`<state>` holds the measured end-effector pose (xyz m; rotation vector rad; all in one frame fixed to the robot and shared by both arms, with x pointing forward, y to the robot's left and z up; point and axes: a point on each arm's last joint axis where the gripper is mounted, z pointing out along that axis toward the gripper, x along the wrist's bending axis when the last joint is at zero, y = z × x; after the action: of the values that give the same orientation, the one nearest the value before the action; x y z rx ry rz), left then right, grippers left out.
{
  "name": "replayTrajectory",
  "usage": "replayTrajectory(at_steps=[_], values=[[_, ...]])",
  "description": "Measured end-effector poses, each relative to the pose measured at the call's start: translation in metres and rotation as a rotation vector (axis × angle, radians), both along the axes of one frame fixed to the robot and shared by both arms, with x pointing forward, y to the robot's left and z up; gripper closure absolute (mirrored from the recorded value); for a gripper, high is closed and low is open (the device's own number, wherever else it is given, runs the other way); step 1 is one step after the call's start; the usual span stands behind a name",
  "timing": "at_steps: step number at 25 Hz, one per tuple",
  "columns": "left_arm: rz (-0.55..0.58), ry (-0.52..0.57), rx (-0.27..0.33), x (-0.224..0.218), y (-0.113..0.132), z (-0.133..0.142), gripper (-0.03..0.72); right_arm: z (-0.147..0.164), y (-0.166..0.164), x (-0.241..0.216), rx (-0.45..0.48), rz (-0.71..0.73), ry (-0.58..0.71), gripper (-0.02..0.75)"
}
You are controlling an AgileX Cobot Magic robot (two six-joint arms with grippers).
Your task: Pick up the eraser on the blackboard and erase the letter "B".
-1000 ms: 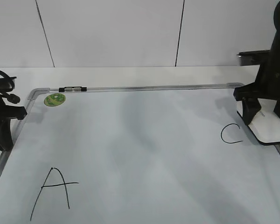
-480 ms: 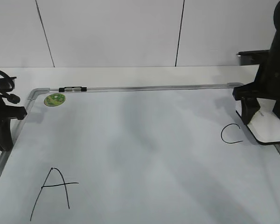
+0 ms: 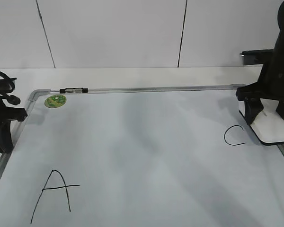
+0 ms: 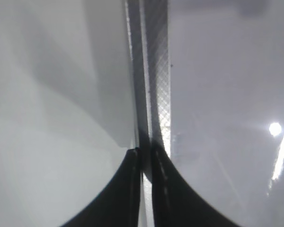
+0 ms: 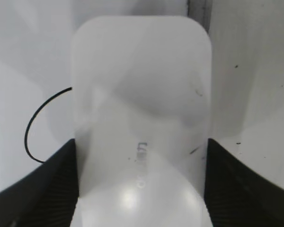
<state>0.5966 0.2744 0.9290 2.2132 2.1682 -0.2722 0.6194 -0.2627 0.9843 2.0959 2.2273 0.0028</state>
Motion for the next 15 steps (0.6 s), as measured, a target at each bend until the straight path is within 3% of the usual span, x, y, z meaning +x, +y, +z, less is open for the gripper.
replayTrajectory(at_steps=[15], values=[[-0.002, 0.002, -0.004, 0.000, 0.000, 0.000, 0.671, 0.000, -0.014, 0.000, 0.028, -0.054, 0.008, 0.166]])
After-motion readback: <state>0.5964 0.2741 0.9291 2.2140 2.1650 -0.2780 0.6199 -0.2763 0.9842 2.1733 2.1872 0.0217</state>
